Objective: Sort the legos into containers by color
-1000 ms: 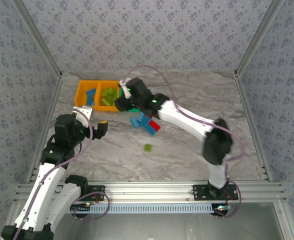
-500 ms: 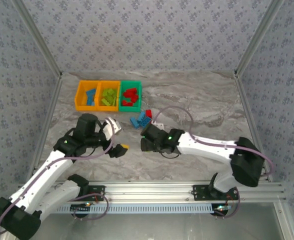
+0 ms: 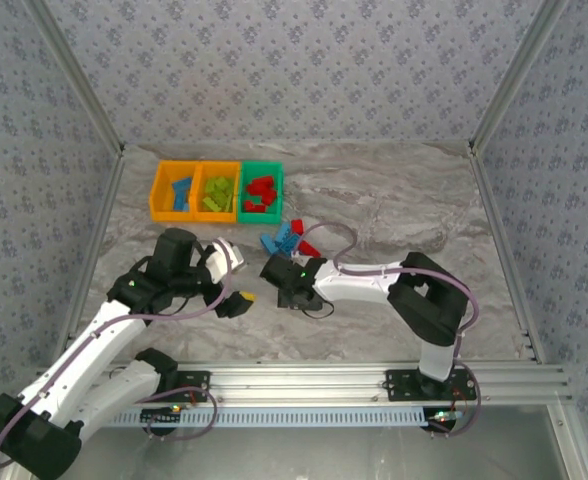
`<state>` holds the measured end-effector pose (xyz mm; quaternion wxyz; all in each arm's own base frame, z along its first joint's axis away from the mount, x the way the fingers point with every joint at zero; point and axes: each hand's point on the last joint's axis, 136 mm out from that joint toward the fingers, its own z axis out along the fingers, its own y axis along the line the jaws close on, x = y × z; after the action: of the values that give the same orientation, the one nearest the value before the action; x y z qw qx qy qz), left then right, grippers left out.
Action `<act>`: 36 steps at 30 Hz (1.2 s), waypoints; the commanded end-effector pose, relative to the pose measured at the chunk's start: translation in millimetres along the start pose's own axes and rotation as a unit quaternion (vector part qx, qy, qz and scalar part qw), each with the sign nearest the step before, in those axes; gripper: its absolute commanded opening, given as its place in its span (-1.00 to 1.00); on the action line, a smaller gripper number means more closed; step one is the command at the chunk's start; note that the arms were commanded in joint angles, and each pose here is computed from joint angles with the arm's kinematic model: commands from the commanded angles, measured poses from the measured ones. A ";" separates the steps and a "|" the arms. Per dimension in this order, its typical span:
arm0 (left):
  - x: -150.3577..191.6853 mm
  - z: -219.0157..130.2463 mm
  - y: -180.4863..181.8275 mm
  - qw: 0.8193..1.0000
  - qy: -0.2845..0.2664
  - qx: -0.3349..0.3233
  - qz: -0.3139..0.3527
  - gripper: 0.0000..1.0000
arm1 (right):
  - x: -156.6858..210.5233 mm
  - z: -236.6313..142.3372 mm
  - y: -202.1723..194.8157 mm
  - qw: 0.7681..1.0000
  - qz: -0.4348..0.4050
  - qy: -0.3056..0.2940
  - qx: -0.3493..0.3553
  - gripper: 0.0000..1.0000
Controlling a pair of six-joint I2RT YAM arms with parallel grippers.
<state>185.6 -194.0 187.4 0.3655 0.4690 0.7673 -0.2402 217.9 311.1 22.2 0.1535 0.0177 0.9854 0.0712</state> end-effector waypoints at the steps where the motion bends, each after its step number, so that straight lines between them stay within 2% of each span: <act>1: -7.9 -7.2 -1.7 1.000 -0.008 -0.003 0.020 0.98 | -3.9 9.1 0.9 1.000 0.016 -0.008 0.007 -0.01; 5: -8.5 -7.9 -3.4 1.000 -0.010 0.001 0.025 0.98 | -4.7 -0.2 -8.3 1.000 0.016 -0.019 0.011 -0.24; 10: -9.1 -10.5 -1.0 0.999 -0.014 -0.011 0.028 0.98 | -16.3 -28.9 -11.7 0.998 0.014 -0.062 -0.021 -0.49; 12: -10.2 -12.6 3.5 0.999 -0.017 -0.027 0.026 0.99 | -24.3 -45.1 -7.6 0.996 0.000 -0.083 -0.042 -0.51; 14: -14.7 -16.4 17.5 0.997 -0.027 -0.068 -0.003 0.98 | -34.4 -63.1 7.5 0.991 -0.029 -0.105 -0.082 -0.51; 17: -25.3 -33.1 51.0 0.983 -0.063 -0.149 -0.088 0.98 | -58.3 -97.8 46.4 0.969 -0.100 -0.158 -0.161 -0.50; 19: -28.8 -51.5 76.3 0.965 -0.092 -0.203 -0.140 0.98 | -78.8 -118.8 75.0 0.947 -0.159 -0.193 -0.202 -0.50; 23: -29.0 -88.2 108.2 0.930 -0.151 -0.279 -0.184 0.99 | -130.2 -136.9 127.6 0.911 -0.224 -0.246 -0.243 -0.48; 25: -22.8 -105.3 120.4 0.910 -0.173 -0.320 -0.199 0.98 | -153.4 -131.6 152.3 0.897 -0.253 -0.259 -0.253 -0.47; 28: -10.5 -123.1 134.4 0.885 -0.174 -0.375 -0.213 0.98 | -193.2 -107.3 177.2 0.893 -0.269 -0.274 -0.236 -0.47; 32: -5.1 -127.8 139.6 0.874 -0.176 -0.393 -0.227 0.98 | -255.3 -67.0 186.9 0.908 -0.225 -0.289 -0.206 -0.47; 36: -1.8 -132.3 143.5 0.862 -0.184 -0.408 -0.238 0.99 | -297.0 -36.8 206.2 0.896 -0.235 -0.305 -0.220 -0.41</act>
<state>267.1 -47.9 259.6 0.5731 0.0616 0.8135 -0.0774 472.4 491.5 184.7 0.4578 -0.2036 0.8284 0.2503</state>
